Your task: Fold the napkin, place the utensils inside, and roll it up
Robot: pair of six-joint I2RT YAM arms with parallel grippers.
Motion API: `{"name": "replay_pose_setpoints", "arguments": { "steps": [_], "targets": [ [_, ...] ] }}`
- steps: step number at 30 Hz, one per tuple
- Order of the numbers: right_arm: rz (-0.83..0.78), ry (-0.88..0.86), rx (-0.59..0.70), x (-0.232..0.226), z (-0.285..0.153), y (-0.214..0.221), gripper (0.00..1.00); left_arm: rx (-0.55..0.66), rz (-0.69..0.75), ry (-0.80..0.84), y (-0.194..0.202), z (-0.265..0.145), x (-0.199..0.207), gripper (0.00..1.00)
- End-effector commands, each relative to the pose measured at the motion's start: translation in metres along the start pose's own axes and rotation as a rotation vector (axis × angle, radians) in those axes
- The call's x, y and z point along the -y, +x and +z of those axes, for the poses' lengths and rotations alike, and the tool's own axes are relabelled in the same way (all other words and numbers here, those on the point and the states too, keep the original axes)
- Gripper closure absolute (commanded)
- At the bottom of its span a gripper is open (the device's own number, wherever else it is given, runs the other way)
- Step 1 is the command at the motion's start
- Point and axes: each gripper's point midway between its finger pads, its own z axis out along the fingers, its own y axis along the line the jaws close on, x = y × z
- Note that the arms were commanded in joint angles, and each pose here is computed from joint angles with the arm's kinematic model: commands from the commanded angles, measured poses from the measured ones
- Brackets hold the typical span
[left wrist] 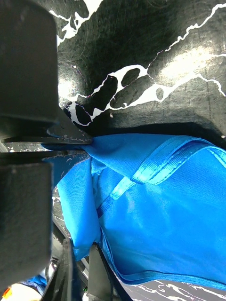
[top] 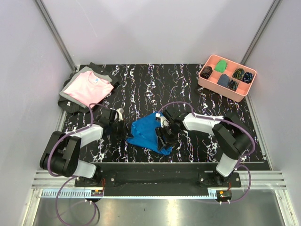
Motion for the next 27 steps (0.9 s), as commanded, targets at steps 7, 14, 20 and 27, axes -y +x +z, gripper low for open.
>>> {"name": "replay_pose_setpoints", "arguments": {
  "steps": [7,14,20,27],
  "targets": [
    [-0.301,0.038,0.238,-0.051,-0.059,-0.06,0.19,-0.03,0.0,-0.058,-0.002,0.004,-0.013,1.0],
    [-0.629,0.247,0.348,-0.077,-0.03,-0.08,0.14,-0.031,0.0,-0.056,-0.002,0.003,-0.012,1.0],
    [-0.798,0.354,0.368,-0.082,0.01,-0.081,0.14,-0.037,-0.004,-0.055,-0.001,0.004,-0.013,1.0],
    [-0.858,0.408,0.33,-0.072,0.036,-0.076,0.21,-0.035,-0.002,-0.049,-0.002,0.003,-0.011,1.0]
  ]
}}
